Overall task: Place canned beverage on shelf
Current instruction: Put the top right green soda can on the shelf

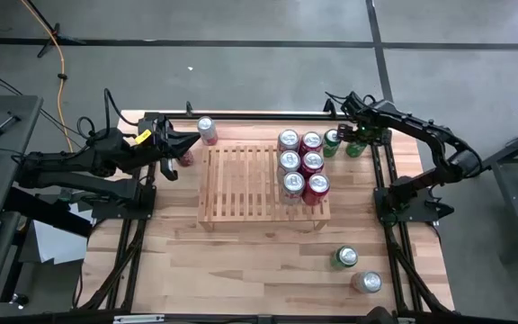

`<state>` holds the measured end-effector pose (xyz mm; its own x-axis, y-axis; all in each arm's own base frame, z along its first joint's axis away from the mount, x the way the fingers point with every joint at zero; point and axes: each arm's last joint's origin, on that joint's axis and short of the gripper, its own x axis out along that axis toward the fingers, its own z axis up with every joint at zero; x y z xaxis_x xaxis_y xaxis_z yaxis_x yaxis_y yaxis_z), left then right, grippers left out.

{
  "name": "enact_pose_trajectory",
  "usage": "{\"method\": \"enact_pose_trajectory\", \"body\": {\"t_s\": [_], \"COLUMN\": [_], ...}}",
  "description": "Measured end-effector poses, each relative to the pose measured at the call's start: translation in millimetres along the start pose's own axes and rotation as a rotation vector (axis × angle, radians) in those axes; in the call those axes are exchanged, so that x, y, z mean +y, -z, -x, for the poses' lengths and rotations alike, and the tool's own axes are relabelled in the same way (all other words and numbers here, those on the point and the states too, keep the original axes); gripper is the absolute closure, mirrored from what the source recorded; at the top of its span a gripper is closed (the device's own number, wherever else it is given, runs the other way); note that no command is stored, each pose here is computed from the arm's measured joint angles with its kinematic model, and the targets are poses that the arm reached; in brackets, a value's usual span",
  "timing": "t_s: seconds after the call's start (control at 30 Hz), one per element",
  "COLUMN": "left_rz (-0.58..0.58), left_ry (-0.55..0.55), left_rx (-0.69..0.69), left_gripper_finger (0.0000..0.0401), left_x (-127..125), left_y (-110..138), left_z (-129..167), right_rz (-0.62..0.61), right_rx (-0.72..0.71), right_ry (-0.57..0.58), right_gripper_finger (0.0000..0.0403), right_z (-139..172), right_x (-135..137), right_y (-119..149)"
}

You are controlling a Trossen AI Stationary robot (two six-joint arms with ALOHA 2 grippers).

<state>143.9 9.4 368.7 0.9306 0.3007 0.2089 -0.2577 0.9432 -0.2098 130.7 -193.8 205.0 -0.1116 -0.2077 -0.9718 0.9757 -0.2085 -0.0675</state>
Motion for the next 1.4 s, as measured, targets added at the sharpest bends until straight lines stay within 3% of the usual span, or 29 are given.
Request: {"method": "enact_pose_trajectory", "body": {"t_s": [0.17, 0.37, 0.63, 0.77, 0.93, 1.17, 1.27, 1.4], "left_rz": [0.017, 0.032, -0.005, -0.018, -0.098, -0.162, -0.131, -0.083], "left_ry": [0.0, 0.0, -0.032, -0.042, -0.046, -0.118, -0.117, -0.014], "left_rx": [0.0, 0.0, -0.012, -0.039, 0.0, 0.211, 0.288, 0.4], "left_gripper_finger": [0.0398, 0.0398, 0.0381, 0.0335, 0.024, 0.0128, 0.0103, 0.0091], "left_x": [0, 0, 0, -3, -12, -16, -18, -23], "left_y": [0, 0, 0, -6, -19, -44, -51, -60], "left_z": [0, 0, -2, -11, -35, -66, -78, -88], "right_rz": [0.049, 0.125, 0.256, 0.331, 0.443, 0.585, 0.659, 0.792], "right_rx": [-0.032, -0.19, -0.573, -0.675, -0.717, -0.734, -0.735, -0.726], "right_ry": [0.0, -0.065, -0.443, -0.659, -0.875, -1.101, -1.184, -1.251], "right_gripper_finger": [0.0113, 0.0113, 0.0113, 0.0113, 0.0113, 0.0113, 0.0113, 0.0113], "right_z": [11, 65, 198, 249, 285, 305, 310, 308], "right_x": [3, 2, -8, -13, -3, 27, 45, 72], "right_y": [1, -1, 14, 34, 58, 92, 109, 132]}}
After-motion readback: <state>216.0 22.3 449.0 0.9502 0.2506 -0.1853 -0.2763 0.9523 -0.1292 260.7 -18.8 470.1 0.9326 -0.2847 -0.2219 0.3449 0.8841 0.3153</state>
